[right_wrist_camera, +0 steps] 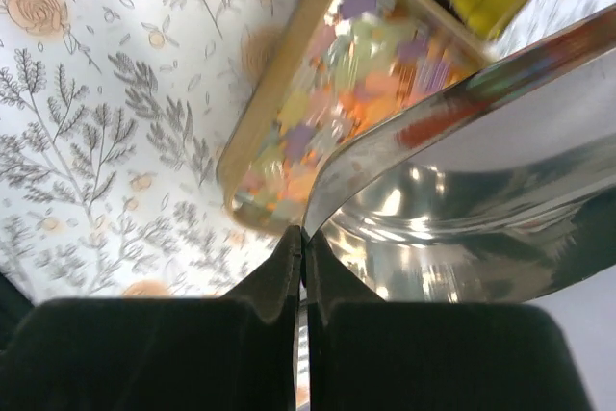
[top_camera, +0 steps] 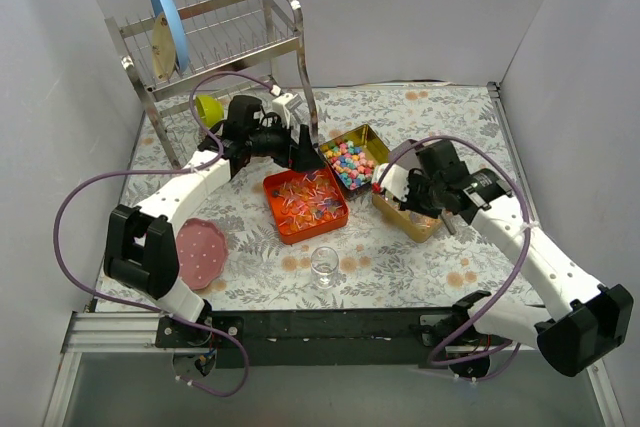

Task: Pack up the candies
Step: Adjust the spatula.

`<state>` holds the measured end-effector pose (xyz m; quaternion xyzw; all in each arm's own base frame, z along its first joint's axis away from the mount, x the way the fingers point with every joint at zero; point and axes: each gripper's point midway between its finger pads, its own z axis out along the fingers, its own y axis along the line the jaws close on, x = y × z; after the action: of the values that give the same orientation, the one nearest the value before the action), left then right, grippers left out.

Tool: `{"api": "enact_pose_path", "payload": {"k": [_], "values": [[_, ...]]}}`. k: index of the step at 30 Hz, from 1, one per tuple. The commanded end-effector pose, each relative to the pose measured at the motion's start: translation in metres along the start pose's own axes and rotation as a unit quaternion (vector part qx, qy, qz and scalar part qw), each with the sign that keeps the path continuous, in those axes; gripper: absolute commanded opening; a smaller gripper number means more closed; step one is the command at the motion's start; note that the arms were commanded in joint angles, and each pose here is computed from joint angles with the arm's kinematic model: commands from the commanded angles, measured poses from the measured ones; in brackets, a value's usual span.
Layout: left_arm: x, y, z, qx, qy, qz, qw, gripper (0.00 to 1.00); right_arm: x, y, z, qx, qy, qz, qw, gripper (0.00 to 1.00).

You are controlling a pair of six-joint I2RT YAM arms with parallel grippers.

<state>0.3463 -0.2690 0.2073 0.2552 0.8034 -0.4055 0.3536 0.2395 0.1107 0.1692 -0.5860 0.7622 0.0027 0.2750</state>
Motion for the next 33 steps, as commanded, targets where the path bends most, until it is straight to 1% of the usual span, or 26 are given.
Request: {"api": "enact_pose_path", "payload": {"k": [1, 3, 4, 5, 8, 15, 21, 25, 27, 32, 33], "values": [[-0.021, -0.036, -0.009, 0.095, -0.013, -0.041, 0.995, 0.87, -0.048, -0.013, 0.008, 0.047, -0.073, -0.159, 0.983, 0.01], [-0.025, -0.042, -0.006, 0.119, -0.012, -0.066, 0.991, 0.87, -0.060, -0.003, 0.013, 0.046, -0.084, -0.203, 0.974, 0.01], [-0.024, -0.043, -0.004, 0.127, -0.010, -0.072, 0.989, 0.86, -0.066, -0.009, 0.014, 0.066, -0.084, -0.234, 0.966, 0.01], [-0.025, -0.045, -0.003, 0.134, -0.010, -0.073, 0.988, 0.86, -0.071, -0.001, 0.018, 0.063, -0.086, -0.256, 0.961, 0.01], [-0.028, -0.050, -0.001, 0.148, -0.011, -0.070, 0.986, 0.85, -0.083, -0.001, 0.022, 0.072, -0.090, -0.286, 0.951, 0.01], [-0.027, -0.060, 0.003, 0.168, -0.006, -0.081, 0.982, 0.84, -0.102, -0.003, 0.035, 0.076, -0.089, -0.313, 0.943, 0.01], [-0.022, -0.054, 0.014, 0.161, 0.002, -0.099, 0.982, 0.78, -0.120, 0.001, 0.040, 0.077, -0.096, -0.331, 0.936, 0.01], [-0.015, -0.045, 0.023, 0.149, 0.008, -0.123, 0.981, 0.68, -0.132, 0.002, 0.039, 0.087, -0.109, -0.339, 0.931, 0.01], [-0.012, -0.043, 0.025, 0.145, 0.010, -0.129, 0.981, 0.59, -0.136, 0.001, 0.037, 0.094, -0.115, -0.341, 0.928, 0.01], [-0.006, -0.038, 0.029, 0.138, 0.014, -0.142, 0.980, 0.46, -0.142, 0.002, 0.034, 0.099, -0.127, -0.347, 0.924, 0.01], [-0.006, -0.039, 0.028, 0.144, 0.014, -0.142, 0.979, 0.36, -0.142, 0.004, 0.035, 0.096, -0.128, -0.348, 0.924, 0.01]]}}
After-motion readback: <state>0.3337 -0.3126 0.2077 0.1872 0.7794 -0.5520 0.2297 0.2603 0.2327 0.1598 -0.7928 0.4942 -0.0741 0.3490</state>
